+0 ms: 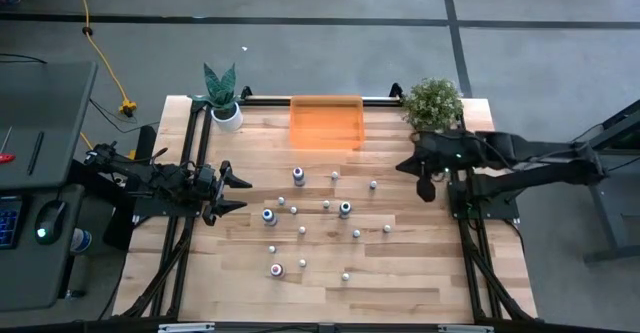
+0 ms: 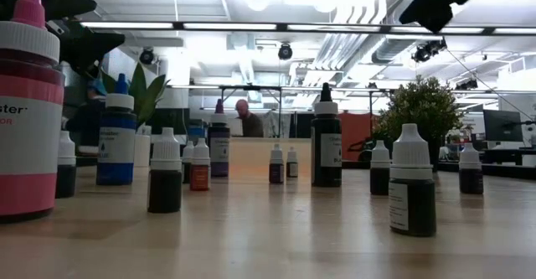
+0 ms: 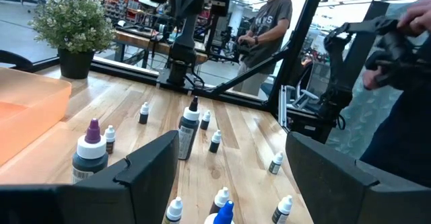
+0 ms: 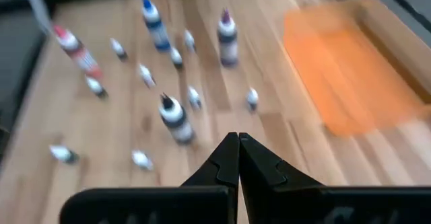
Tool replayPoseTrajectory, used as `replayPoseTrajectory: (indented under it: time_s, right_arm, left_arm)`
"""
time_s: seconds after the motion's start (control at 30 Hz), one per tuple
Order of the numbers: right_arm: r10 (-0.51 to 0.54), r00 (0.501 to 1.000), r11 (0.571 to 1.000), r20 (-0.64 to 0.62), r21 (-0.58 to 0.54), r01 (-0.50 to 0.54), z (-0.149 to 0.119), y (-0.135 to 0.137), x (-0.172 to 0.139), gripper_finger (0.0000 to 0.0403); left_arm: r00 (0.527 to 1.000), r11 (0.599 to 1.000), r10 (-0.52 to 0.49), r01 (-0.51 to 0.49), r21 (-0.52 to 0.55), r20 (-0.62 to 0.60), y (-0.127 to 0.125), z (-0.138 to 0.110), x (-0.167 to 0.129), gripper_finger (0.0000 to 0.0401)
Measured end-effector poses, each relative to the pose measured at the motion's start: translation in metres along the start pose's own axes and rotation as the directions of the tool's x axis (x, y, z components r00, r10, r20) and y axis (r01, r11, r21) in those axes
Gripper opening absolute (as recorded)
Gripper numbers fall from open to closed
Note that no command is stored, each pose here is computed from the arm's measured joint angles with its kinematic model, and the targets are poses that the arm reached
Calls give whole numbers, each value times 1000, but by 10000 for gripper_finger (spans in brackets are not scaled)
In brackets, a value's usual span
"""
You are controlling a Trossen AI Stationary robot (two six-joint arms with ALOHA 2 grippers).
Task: Pick & Place food coloring
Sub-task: Put the small black food coloring bottle into the orange bin
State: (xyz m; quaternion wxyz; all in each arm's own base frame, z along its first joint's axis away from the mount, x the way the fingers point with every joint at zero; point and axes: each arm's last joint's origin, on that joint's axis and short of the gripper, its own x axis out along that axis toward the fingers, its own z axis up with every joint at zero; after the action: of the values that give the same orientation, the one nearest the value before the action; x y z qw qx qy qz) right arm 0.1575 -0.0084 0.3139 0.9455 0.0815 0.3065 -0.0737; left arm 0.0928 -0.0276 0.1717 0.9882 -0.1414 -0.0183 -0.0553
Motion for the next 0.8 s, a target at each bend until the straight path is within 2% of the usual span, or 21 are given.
replayPoseTrajectory:
  time_s: [0.17,0.33,0.47,0.8]
  right_arm:
    - [-76,973,995,-217,-83,59,23,-1,8,0]
    - [-106,919,983,-381,-179,39,35,1,29,0]
    - [-117,886,977,-448,-212,22,36,2,53,0]
    - [-144,810,979,-569,-202,32,26,1,97,1]
  left_arm:
    - [1000,1000,0,0,0,0,0,0,0,271]
    - [1000,1000,0,0,0,0,0,0,0,271]
    - [1000,1000,0,0,0,0,0,0,0,271]
    - [1000,1000,0,0,0,0,0,0,0,271]
